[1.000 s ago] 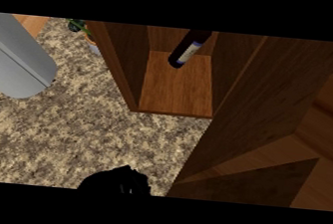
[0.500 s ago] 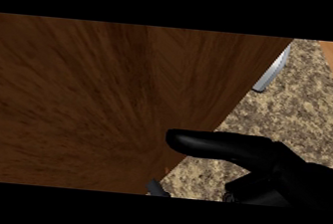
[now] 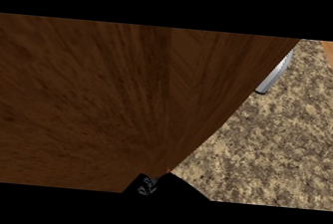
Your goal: Pick up the wine, place it into the cabinet and close the cabinet
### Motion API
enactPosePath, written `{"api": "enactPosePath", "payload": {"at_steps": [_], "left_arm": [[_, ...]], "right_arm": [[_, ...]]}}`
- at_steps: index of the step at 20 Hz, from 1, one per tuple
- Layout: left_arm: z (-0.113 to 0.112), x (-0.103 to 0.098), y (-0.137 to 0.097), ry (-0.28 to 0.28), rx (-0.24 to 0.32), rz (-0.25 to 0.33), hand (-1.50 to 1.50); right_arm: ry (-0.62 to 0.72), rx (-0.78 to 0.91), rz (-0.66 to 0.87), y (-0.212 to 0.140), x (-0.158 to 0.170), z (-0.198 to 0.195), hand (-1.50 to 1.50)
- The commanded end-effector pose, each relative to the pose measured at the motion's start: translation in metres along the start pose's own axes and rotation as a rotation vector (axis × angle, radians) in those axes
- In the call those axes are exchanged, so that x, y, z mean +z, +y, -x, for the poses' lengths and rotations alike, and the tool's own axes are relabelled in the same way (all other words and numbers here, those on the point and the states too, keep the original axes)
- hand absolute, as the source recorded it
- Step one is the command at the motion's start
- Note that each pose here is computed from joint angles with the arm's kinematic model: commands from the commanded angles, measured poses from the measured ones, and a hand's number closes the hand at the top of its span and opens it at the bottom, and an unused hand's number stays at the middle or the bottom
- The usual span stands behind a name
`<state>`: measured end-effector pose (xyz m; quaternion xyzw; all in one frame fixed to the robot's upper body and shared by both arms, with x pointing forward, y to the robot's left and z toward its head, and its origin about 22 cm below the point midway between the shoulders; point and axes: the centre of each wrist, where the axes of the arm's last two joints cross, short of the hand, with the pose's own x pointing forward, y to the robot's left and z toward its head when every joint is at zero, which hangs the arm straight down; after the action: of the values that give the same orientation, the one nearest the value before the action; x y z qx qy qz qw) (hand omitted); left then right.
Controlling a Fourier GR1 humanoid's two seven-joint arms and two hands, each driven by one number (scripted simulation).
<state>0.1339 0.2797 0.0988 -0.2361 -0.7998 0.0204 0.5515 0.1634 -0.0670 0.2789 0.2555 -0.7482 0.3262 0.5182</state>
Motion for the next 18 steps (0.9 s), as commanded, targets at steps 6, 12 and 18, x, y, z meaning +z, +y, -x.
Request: {"api": "enactPosePath", "payload": {"at_steps": [6, 12, 18], "left_arm": [[-0.033, 0.008, 0.046, 0.015, 0.027, 0.053, 1.5], [-0.04, -0.002, 0.056, -0.001, 0.042, 0.069, 1.5], [-0.051, 0.012, 0.076, -0.001, 0.035, 0.058, 1.5]], "right_arm": [[0.023, 0.101, 0.115, 0.016, -0.085, 0.009, 1.5], [0.033, 0.129, 0.246, 0.001, -0.143, 0.04, 1.5], [0.108, 0.116, 0.308, -0.048, -0.177, 0.063, 1.5]]}}
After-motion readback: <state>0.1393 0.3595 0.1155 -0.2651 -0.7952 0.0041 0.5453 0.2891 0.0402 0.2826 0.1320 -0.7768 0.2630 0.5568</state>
